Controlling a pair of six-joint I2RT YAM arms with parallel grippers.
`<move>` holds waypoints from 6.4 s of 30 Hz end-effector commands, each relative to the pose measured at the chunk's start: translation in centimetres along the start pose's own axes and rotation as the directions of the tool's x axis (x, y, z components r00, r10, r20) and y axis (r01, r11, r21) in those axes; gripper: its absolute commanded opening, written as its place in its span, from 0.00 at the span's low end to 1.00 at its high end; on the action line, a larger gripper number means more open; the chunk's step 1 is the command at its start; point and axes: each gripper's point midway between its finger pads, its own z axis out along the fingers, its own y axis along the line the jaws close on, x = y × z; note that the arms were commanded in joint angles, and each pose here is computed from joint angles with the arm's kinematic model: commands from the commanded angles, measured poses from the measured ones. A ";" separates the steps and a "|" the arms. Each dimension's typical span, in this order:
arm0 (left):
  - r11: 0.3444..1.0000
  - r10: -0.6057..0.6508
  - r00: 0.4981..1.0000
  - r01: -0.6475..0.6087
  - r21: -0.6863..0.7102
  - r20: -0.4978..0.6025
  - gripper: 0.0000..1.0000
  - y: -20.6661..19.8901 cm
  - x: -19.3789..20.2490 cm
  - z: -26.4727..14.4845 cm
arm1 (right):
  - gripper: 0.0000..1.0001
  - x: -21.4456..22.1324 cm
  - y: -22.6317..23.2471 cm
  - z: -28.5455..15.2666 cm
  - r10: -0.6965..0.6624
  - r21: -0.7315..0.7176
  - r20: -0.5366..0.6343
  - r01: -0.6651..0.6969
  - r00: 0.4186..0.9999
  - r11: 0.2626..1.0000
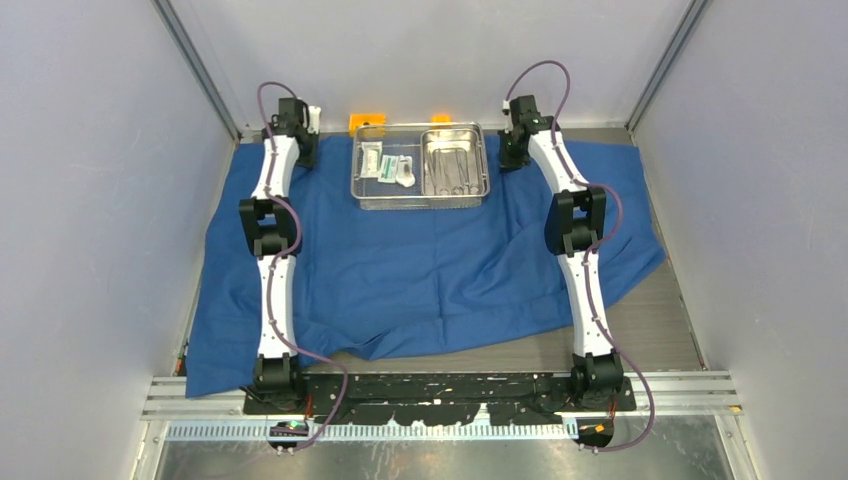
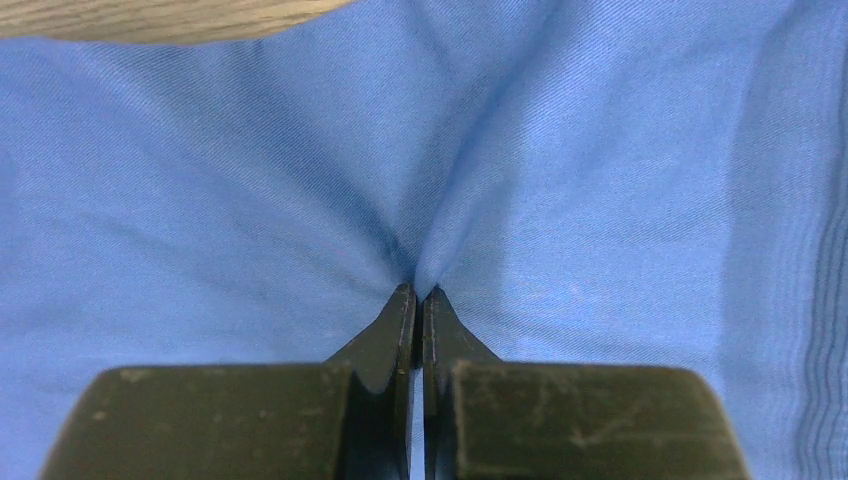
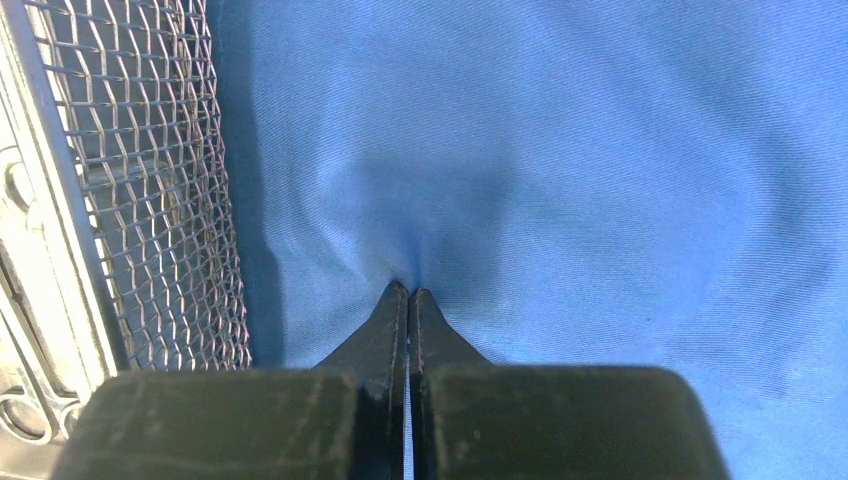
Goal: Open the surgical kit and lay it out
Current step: Smooth out the surgical kit at the center of the board.
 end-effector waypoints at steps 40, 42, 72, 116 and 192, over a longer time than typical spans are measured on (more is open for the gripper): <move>0.967 0.133 0.991 -0.132 -0.216 -0.012 0.00 4.4 0.2 1.0 | 0.00 -6.2 -9.5 -1.4 -0.200 0.329 0.166 0.137 0.966 0.934; 0.967 0.131 0.991 -0.129 -0.218 -0.003 0.00 4.3 -0.2 0.7 | 0.00 -6.6 -9.6 -2.1 -0.198 0.331 0.175 0.131 0.964 0.934; 0.987 0.116 0.976 -0.092 -0.135 0.182 1.00 2.6 -6.1 -13.7 | 0.70 -5.3 -8.7 -17.9 -0.136 0.192 0.220 0.094 0.966 0.977; 0.988 0.129 0.992 -0.128 0.086 -0.012 0.99 -2.4 7.2 -14.4 | 0.72 -1.5 -19.9 -6.9 -0.114 0.468 0.019 0.092 0.993 0.879; 0.969 -0.236 0.947 0.212 0.130 0.219 1.00 3.8 -2.6 -13.8 | 0.77 0.7 -22.6 -12.8 0.090 0.260 0.128 -0.121 0.988 0.958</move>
